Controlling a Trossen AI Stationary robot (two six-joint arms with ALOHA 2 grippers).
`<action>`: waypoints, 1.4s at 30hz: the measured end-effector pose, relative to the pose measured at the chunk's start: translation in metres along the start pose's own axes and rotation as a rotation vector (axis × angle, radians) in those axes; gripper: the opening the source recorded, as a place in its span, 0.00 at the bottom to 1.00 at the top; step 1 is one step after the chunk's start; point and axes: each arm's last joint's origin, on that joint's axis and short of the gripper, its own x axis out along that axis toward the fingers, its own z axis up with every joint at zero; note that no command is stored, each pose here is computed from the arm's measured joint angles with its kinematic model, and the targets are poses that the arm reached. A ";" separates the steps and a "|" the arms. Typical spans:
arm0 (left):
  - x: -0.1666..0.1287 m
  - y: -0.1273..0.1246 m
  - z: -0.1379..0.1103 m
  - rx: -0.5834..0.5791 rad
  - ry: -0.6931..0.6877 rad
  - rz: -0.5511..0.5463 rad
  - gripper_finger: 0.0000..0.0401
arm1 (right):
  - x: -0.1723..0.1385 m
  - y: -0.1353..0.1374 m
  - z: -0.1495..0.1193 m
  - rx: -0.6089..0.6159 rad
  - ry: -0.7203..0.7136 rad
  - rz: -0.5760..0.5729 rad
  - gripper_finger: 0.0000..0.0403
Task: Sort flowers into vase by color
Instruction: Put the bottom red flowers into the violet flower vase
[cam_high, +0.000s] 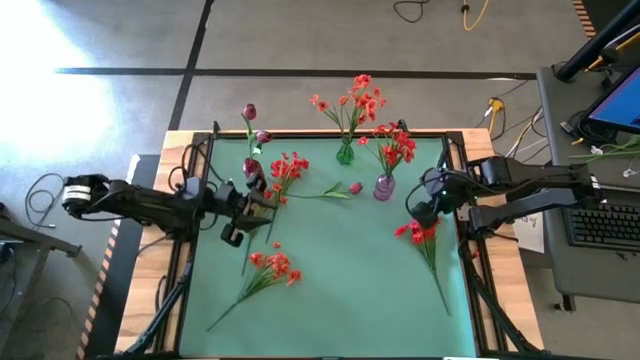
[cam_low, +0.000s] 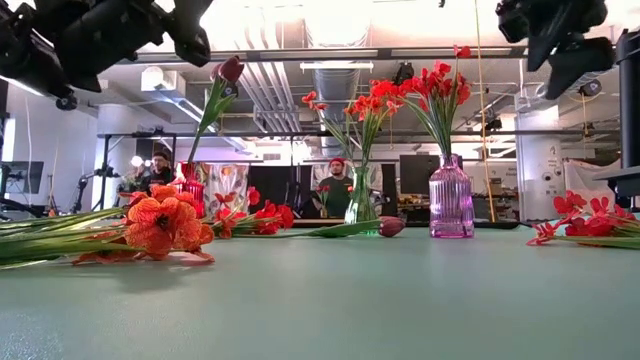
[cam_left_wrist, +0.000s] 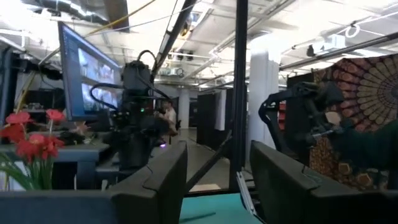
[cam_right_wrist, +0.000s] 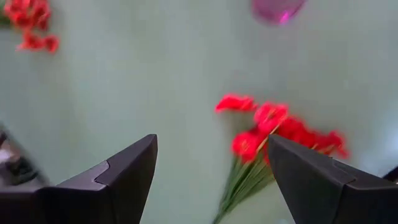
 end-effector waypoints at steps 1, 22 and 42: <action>0.000 -0.001 -0.001 -0.006 0.006 0.007 0.39 | 0.002 0.001 -0.002 0.010 0.026 0.008 0.73; 0.026 -0.017 -0.028 -0.054 0.516 0.243 0.39 | 0.060 0.044 -0.049 -0.008 0.296 -0.182 0.70; 0.054 -0.028 -0.041 -0.169 0.837 0.263 0.39 | 0.080 0.052 -0.057 -0.043 0.325 -0.273 0.82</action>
